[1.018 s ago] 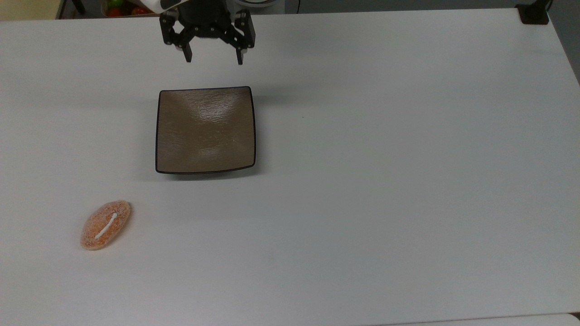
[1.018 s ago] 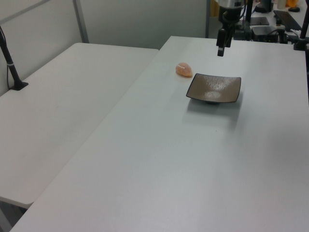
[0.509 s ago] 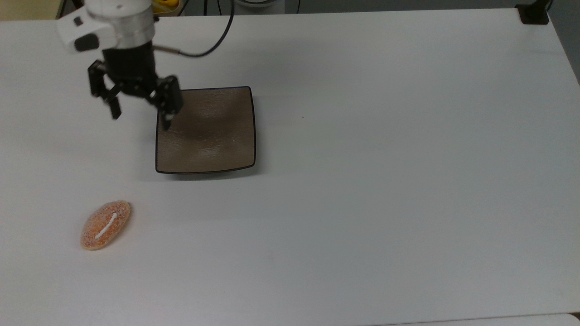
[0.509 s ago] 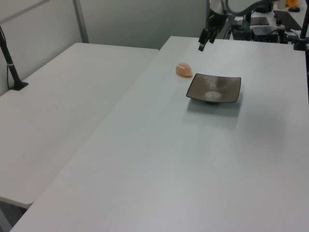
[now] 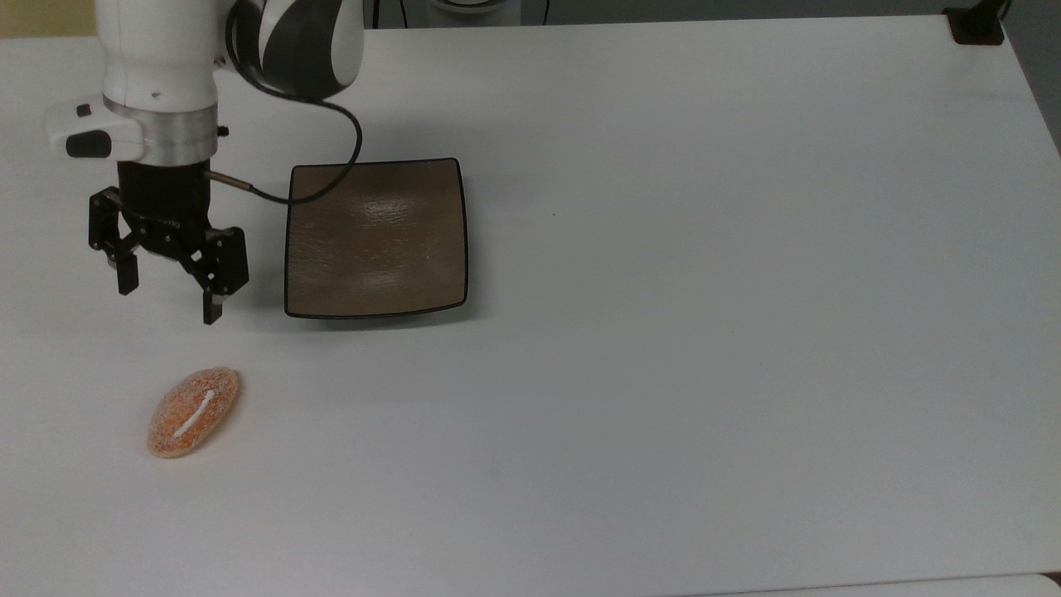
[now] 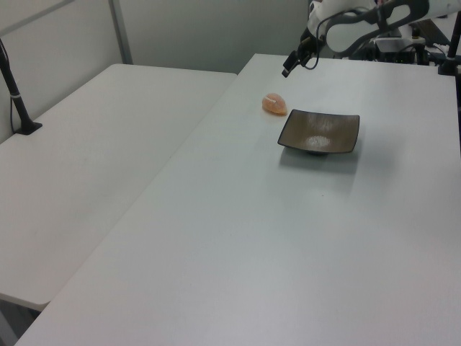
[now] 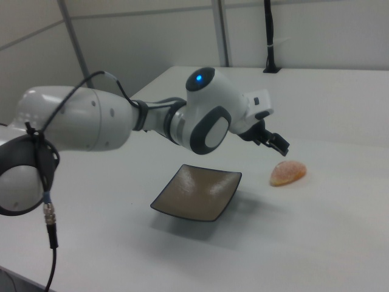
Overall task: Bread is placed on a ceramic plate
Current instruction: 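Move the open gripper over the orange bread roll beside the plate, then lower the gripper onto the bread roll and close on it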
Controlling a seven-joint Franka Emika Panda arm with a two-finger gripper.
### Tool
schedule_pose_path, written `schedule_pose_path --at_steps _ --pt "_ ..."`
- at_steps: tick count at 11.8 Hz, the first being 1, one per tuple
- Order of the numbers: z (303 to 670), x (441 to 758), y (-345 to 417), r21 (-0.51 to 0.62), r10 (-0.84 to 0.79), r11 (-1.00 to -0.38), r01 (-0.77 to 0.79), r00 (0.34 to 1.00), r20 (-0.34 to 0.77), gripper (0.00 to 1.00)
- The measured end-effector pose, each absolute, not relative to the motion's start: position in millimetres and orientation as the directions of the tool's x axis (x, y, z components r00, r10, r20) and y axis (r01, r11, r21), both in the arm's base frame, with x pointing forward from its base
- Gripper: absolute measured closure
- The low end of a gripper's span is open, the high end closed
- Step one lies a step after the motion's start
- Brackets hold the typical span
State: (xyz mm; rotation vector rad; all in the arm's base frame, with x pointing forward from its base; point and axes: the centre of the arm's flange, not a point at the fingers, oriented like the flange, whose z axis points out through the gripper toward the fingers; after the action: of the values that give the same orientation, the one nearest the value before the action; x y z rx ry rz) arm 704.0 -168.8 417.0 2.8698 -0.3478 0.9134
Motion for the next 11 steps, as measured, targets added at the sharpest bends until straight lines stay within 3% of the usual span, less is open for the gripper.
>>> schedule_pose_path --at_steps 7,11 --pt "341 745 -176 -0.008 -0.222 -0.956 -0.294 0.704 0.675 0.00" --pt "305 751 -174 -0.008 -0.227 -0.954 -0.299 0.709 0.667 0.00"
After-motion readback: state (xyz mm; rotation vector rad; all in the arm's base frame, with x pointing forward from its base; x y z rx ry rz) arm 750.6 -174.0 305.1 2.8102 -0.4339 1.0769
